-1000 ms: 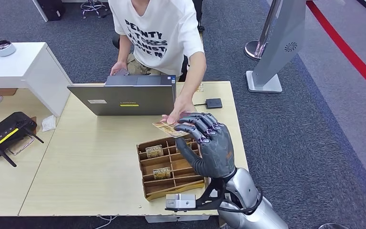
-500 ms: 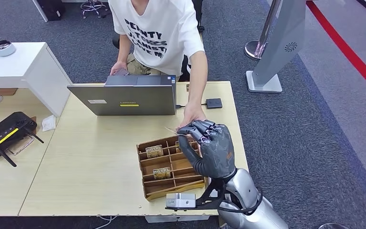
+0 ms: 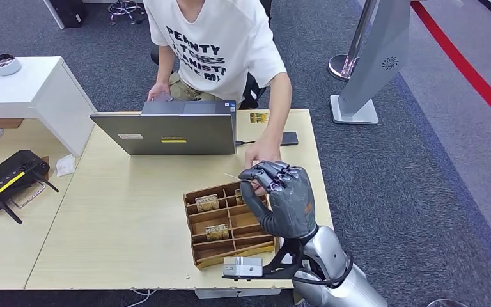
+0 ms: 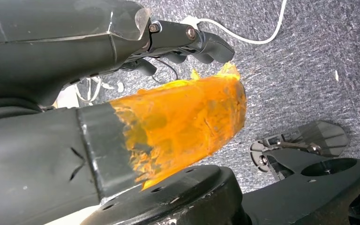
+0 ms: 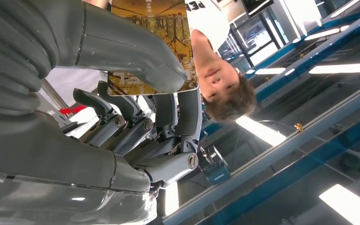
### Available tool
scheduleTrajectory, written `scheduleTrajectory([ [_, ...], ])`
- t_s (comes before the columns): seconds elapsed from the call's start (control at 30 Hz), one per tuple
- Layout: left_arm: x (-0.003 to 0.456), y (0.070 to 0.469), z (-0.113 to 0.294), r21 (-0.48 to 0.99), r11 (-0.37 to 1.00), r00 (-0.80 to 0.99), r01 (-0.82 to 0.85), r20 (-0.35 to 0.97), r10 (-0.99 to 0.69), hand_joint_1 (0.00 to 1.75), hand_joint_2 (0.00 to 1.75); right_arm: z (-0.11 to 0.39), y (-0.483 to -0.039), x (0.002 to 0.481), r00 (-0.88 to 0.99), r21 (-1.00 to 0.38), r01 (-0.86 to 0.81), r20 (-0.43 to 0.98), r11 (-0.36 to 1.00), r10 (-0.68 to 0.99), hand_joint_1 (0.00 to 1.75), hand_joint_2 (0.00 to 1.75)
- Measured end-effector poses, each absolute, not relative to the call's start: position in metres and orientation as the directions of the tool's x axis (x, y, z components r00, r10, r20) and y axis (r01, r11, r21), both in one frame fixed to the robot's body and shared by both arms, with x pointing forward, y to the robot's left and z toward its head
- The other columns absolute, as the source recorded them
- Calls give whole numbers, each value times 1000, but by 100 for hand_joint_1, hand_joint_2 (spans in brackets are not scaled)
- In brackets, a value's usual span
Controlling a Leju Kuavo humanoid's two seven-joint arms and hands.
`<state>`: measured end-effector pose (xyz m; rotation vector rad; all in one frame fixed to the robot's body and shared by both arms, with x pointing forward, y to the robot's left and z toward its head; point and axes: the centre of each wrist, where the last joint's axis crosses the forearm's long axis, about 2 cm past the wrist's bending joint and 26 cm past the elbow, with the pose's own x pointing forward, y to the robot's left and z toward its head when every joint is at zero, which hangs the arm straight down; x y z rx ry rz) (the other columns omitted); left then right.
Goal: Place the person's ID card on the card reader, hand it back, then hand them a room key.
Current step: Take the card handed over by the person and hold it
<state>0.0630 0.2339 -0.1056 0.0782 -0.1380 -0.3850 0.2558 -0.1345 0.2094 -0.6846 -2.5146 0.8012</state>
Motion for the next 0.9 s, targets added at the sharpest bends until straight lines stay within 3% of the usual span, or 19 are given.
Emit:
scheduleTrajectory([
  [0.33, 63, 234, -106, 102, 923, 917, 371, 119, -381, 0, 0, 208, -135, 256, -793, -627, 322, 231, 709, 564, 175, 175],
  [0.43, 63, 234, -106, 103, 922, 916, 372, 119, -383, 0, 0, 207, -135, 256, -792, -631, 319, 232, 707, 565, 150, 175],
  [0.47, 63, 234, -106, 103, 922, 916, 373, 119, -383, 0, 0, 207, -135, 256, -792, -632, 318, 233, 706, 565, 150, 175],
  [0.57, 63, 234, -106, 103, 922, 916, 372, 119, -383, 0, 0, 206, -135, 256, -792, -642, 310, 233, 701, 564, 175, 175],
  [0.9, 63, 234, -106, 102, 924, 917, 369, 118, -380, 0, 0, 204, -136, 257, -788, -652, 304, 238, 695, 568, 175, 175],
])
